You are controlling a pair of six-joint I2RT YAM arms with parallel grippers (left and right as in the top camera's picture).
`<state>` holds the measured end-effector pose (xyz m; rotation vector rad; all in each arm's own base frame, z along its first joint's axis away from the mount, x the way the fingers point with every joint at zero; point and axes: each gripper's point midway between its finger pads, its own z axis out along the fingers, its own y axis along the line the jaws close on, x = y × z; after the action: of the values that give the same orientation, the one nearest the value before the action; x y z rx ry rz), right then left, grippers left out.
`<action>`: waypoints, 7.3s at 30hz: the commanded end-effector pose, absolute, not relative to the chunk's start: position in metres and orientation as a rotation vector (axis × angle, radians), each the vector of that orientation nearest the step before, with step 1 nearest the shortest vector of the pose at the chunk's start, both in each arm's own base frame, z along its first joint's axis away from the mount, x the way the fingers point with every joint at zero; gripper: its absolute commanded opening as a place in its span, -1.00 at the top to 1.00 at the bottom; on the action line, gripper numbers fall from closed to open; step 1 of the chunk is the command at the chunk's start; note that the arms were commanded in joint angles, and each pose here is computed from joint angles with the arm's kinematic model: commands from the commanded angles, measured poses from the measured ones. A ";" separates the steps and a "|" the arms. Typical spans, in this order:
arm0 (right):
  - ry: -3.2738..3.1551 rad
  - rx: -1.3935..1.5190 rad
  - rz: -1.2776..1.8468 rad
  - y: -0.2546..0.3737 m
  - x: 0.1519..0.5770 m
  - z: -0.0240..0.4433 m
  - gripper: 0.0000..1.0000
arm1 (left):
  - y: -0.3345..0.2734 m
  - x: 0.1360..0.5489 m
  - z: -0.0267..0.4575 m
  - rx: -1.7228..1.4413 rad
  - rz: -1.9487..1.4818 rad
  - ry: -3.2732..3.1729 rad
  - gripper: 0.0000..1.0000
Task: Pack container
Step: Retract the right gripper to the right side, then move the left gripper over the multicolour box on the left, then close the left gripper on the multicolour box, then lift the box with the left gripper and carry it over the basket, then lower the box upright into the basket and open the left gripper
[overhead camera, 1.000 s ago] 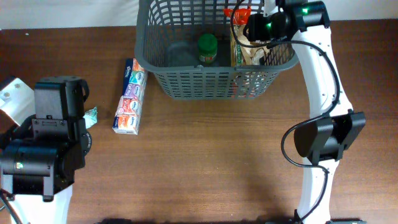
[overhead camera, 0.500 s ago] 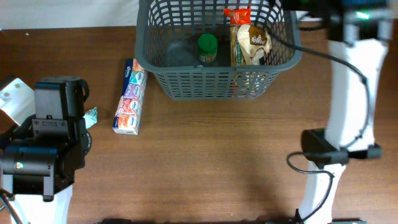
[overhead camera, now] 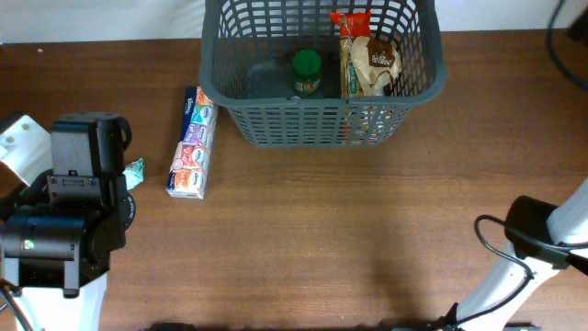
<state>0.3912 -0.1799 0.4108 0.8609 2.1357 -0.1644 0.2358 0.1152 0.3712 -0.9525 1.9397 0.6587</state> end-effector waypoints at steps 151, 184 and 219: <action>2.728 1.213 -0.306 -0.221 0.359 0.217 -0.98 | -0.063 0.490 0.425 -0.237 -0.020 2.099 0.97; 2.728 1.213 -0.306 -0.221 0.359 0.217 -0.98 | -0.177 0.563 0.201 0.005 0.004 2.495 0.87; 2.728 1.213 -0.306 -0.221 0.359 0.217 -0.98 | -0.174 0.550 0.249 0.064 -0.020 2.428 -0.99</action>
<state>0.3614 -0.2158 0.2187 1.1888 2.7326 -0.2787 0.5541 -0.1783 0.1728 0.0612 2.5783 0.0383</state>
